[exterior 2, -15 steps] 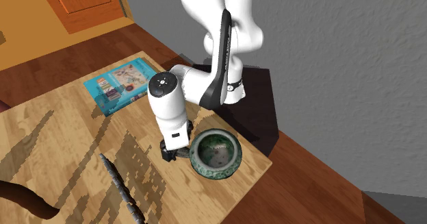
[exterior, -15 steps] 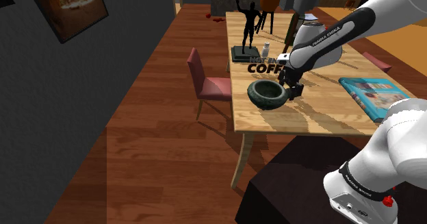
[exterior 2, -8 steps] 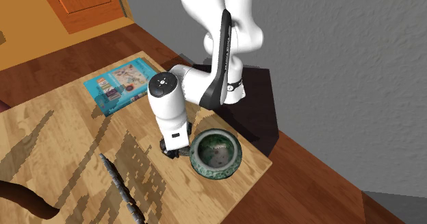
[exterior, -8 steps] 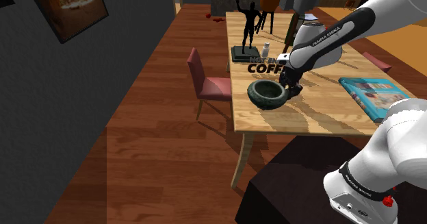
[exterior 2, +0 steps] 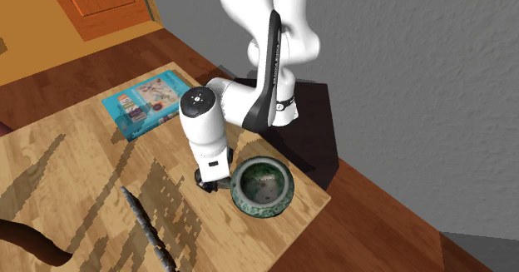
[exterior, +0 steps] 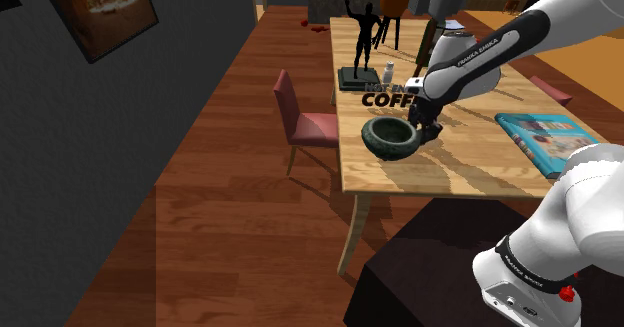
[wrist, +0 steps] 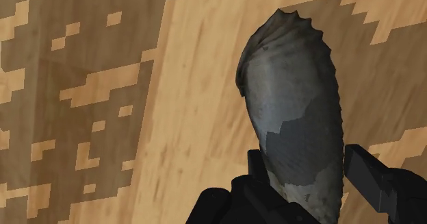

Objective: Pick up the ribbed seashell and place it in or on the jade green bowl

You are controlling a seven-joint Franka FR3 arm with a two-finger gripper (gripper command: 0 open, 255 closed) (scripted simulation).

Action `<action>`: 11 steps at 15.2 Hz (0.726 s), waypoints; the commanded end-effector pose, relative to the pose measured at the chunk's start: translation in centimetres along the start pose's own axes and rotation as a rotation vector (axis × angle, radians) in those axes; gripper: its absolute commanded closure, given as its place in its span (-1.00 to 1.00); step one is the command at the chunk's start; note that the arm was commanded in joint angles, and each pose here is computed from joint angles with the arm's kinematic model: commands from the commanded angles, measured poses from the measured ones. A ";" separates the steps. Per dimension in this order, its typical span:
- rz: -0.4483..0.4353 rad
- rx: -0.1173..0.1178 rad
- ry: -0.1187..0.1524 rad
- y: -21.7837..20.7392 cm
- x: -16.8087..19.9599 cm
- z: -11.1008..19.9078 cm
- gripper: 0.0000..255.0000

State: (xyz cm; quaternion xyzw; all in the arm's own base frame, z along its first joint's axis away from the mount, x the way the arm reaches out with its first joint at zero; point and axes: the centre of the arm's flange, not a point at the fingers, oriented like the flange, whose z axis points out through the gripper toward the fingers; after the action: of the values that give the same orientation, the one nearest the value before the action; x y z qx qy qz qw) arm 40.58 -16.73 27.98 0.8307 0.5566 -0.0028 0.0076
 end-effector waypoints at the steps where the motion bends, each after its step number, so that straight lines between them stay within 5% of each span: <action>1: 0.000 0.000 0.000 0.0 0.0 -0.8 1.00; 11: 0.000 0.000 0.000 0.1 -0.1 -6.1 1.00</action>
State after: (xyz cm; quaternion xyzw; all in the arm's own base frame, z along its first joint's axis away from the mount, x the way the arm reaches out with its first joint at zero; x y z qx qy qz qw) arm 40.57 -16.72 33.44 0.8308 0.5565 -0.0026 0.0076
